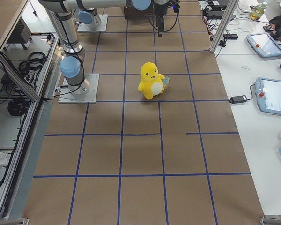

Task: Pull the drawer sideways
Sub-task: 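Keep pulling the drawer open with the left gripper toward the table center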

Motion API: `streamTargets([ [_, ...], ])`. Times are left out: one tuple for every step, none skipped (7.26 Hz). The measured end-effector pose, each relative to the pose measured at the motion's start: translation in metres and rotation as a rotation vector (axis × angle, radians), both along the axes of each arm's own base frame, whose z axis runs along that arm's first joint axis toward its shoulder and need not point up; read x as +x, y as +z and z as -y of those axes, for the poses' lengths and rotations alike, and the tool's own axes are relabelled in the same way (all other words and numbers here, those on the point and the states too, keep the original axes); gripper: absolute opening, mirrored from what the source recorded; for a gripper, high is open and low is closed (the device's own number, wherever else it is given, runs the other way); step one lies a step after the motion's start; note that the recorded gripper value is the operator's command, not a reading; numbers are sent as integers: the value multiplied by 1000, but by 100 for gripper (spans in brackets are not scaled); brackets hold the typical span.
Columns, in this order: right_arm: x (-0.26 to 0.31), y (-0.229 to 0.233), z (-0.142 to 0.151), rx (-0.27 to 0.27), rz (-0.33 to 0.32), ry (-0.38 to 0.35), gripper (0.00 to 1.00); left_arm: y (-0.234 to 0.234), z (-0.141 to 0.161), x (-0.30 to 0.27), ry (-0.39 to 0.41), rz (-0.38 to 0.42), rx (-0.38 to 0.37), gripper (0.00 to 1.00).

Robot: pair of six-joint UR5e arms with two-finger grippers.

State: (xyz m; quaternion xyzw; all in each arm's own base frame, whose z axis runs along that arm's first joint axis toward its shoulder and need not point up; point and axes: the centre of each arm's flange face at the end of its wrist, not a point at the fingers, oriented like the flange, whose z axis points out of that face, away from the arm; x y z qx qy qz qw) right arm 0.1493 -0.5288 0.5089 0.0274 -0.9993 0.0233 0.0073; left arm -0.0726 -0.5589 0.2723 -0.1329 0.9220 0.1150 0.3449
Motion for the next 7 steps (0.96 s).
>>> streamTargets([
  [0,0,0,0,0,0,100,0,1,-2,-1,1,0,0],
  [0,0,0,0,0,1,100,-1,1,-5,1,3,-3,0],
  [0,0,0,0,1,0,100,-2,1,-7,3,6,-5,0],
  [0,0,0,0,1,0,100,-2,1,-9,3,7,-6,0],
  [0,0,0,0,0,0,100,-1,1,-12,3,8,-9,0],
  [0,0,0,0,0,0,100,-2,1,-14,5,7,-10,0],
  [0,0,0,0,0,0,100,-3,3,-18,4,5,-10,0],
])
